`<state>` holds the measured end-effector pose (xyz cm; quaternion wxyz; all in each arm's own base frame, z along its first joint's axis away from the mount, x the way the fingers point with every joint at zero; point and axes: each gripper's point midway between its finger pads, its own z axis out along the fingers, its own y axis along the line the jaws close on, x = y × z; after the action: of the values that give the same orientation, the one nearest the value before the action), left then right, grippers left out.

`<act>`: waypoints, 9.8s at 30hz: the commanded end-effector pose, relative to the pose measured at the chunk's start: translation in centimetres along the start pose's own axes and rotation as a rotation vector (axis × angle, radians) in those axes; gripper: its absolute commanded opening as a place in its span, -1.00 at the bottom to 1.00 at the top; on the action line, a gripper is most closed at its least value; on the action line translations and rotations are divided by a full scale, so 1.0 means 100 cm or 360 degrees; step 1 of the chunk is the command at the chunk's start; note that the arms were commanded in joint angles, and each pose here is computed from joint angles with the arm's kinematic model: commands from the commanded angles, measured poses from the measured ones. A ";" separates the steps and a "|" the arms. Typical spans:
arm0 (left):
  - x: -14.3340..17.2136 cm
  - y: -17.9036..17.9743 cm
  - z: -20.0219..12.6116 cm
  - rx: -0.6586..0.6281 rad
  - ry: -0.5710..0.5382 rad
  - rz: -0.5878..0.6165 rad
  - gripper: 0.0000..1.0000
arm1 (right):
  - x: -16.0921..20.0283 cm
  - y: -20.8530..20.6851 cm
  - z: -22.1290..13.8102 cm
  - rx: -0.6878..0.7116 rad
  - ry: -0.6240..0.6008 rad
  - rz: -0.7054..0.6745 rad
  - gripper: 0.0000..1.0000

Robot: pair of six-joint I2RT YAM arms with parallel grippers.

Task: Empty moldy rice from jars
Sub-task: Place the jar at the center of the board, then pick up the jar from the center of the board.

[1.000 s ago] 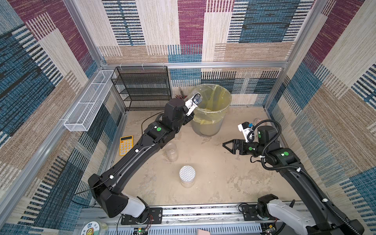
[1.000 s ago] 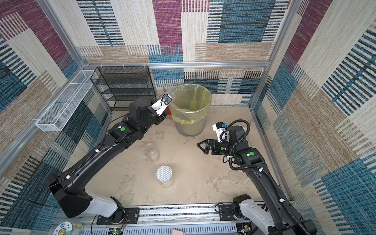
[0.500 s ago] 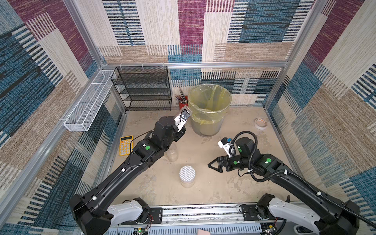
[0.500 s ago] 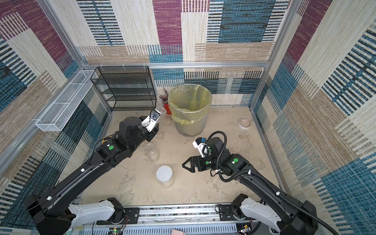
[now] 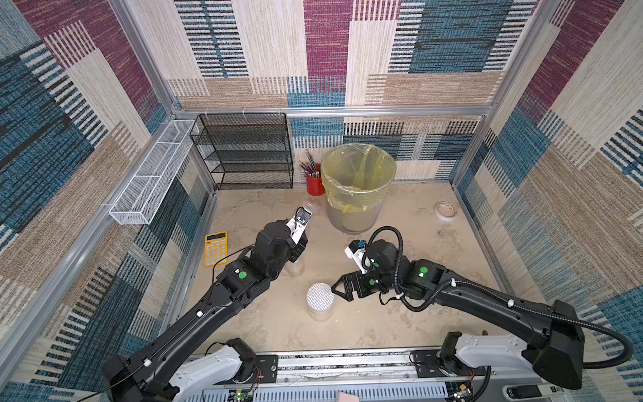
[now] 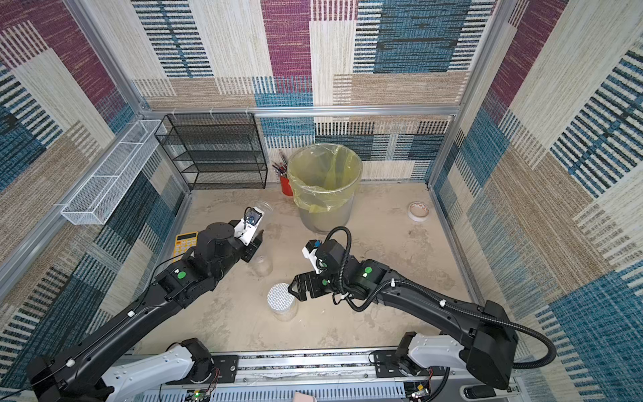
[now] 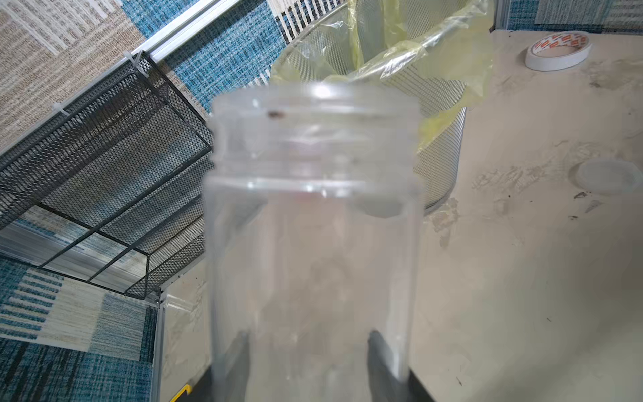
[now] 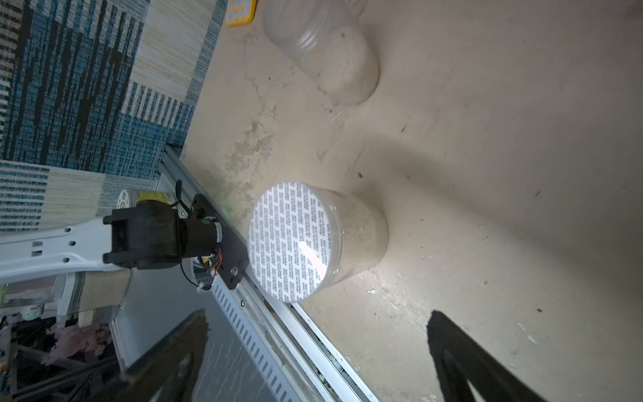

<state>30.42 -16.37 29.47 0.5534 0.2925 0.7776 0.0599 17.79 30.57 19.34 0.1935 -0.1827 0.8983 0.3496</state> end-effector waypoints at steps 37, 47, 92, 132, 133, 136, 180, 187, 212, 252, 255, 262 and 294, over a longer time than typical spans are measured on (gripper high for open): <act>-0.044 -0.109 0.013 0.0563 -0.0727 -0.0039 -1.00 | -0.162 -0.003 -0.081 0.0136 -0.0162 -0.0127 0.64; -0.053 -0.117 0.014 0.0566 -0.0763 0.0004 -1.00 | -0.147 -0.009 -0.063 0.0096 -0.0027 -0.0119 0.11; -0.065 -0.127 0.022 0.0610 -0.0782 0.0002 -0.30 | -0.166 -0.012 -0.074 0.0204 -0.0136 -0.0177 -1.00; -0.053 -0.125 0.030 0.0551 -0.0713 -0.0006 0.94 | -0.157 -0.014 -0.064 0.0157 -0.0080 -0.0200 -1.00; -0.054 -0.124 0.029 0.0555 -0.0714 -0.0012 0.99 | -0.159 -0.016 -0.065 0.0181 -0.0089 -0.0198 -1.00; -0.052 -0.126 0.026 0.0581 -0.0700 -0.0012 0.98 | -0.164 -0.017 -0.068 0.0207 -0.0113 -0.0203 -1.00; -0.015 -0.089 0.006 0.0453 -0.0236 -0.0103 0.98 | -0.077 -0.208 -0.071 0.1171 0.0364 0.0071 -1.00; -0.007 -0.077 -0.006 0.0396 -0.0238 -0.0191 0.98 | -0.079 -0.241 -0.070 0.1426 0.0472 0.0063 -1.00; -0.002 -0.064 -0.017 0.0341 -0.0240 -0.0248 0.99 | -0.064 -0.257 -0.050 0.1433 0.0627 0.0049 -0.60; -0.007 -0.058 -0.025 0.0328 -0.0302 -0.0311 0.99 | -0.104 -0.203 -0.093 0.1265 0.0265 0.0054 0.90; -0.001 -0.054 -0.025 0.0300 -0.0258 -0.0362 0.98 | -0.106 -0.195 -0.097 0.1222 0.0223 0.0047 0.99; 0.016 -0.051 -0.022 0.0258 -0.0068 -0.0416 0.98 | -0.122 -0.167 -0.104 0.1038 0.0045 0.0016 0.99; 0.093 0.002 -0.059 -0.0181 0.0163 -0.0945 0.98 | -0.111 -0.041 -0.004 0.0406 -0.0037 -0.0257 0.99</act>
<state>23.31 -10.84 24.71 0.5277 0.0443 0.8465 -0.0545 29.05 28.15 22.22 0.2474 -0.2270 0.9207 0.1989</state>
